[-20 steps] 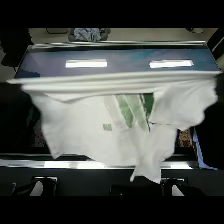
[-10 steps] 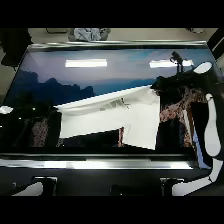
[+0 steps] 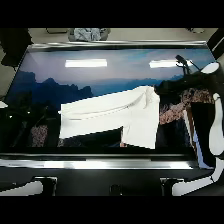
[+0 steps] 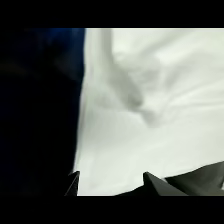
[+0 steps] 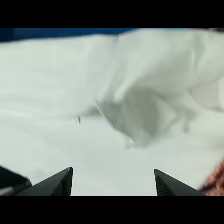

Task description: Fold the shirts.

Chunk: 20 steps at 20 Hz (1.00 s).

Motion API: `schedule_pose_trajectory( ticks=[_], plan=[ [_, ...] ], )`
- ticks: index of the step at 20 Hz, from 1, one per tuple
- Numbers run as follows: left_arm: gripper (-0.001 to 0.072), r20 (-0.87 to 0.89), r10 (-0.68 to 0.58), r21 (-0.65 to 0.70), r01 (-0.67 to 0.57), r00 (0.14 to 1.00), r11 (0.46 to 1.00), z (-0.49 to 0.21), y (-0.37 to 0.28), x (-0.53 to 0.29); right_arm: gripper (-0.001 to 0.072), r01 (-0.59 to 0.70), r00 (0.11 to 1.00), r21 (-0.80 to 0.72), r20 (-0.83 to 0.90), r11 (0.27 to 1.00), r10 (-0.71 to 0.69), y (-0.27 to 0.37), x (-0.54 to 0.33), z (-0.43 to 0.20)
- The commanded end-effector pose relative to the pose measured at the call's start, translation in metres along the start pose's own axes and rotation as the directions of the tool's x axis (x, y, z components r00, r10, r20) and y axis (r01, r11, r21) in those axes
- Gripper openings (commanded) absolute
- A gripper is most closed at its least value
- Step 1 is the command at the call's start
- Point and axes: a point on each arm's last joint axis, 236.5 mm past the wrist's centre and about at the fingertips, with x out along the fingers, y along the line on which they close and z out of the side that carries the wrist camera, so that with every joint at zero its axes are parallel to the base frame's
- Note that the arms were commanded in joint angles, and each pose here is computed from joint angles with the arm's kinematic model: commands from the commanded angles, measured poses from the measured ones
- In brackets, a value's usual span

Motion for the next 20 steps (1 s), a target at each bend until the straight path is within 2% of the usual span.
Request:
schedule_pose_trajectory(
  ticks=[1,4,8,11,12,13,14,15,16,20],
  plan=[
    [0.0464,-0.165,0.067,-0.030,-0.073,0.984,0.997,-0.056,0.032,0.002,0.0572,0.061,0.958,0.038,-0.282,0.997,-0.048,-0.033,-0.047,-0.086],
    [0.0463,-0.226,0.052,-0.047,-0.064,0.973,0.997,-0.090,0.035,0.044,0.0563,0.070,0.936,0.063,-0.349,0.996,-0.044,-0.039,-0.048,-0.115],
    [0.0454,-0.191,0.098,-0.026,-0.105,0.977,0.994,-0.091,0.035,0.069,0.0561,0.086,0.941,0.055,-0.334,0.995,-0.063,-0.044,-0.041,-0.116],
    [0.0339,-0.106,0.118,-0.041,-0.122,0.987,0.992,-0.071,0.032,0.076,0.0559,0.105,0.947,0.051,-0.311,0.993,-0.084,-0.050,-0.038,-0.112],
    [0.0203,-0.083,0.124,-0.048,-0.128,0.989,0.991,-0.066,0.033,0.076,0.0559,0.105,0.948,0.046,-0.308,0.993,-0.086,-0.052,-0.035,-0.113],
    [0.0163,-0.062,0.130,-0.051,-0.133,0.990,0.990,-0.061,0.034,0.076,0.0559,0.103,0.947,0.047,-0.310,0.994,-0.084,-0.053,-0.032,-0.115],
    [0.0158,-0.053,0.132,-0.054,-0.135,0.990,0.989,-0.059,0.035,0.076,0.0559,0.101,0.947,0.050,-0.312,0.994,-0.081,-0.055,-0.027,-0.119],
    [0.0053,-0.052,0.132,-0.053,-0.135,0.990,0.989,-0.059,0.035,0.076,0.0559,0.099,0.946,0.061,-0.314,0.993,-0.075,-0.057,-0.021,-0.123],
    [0.0029,-0.052,0.132,-0.052,-0.135,0.990,0.989,-0.059,0.035,0.076,0.0559,0.086,0.948,0.074,-0.313,0.994,-0.058,-0.056,-0.012,-0.128],
    [0.0029,-0.043,0.131,-0.047,-0.133,0.990,0.990,-0.058,0.033,0.073,0.0559,0.047,0.938,0.035,-0.346,0.998,-0.032,-0.043,0.037,-0.149]
  ],
)
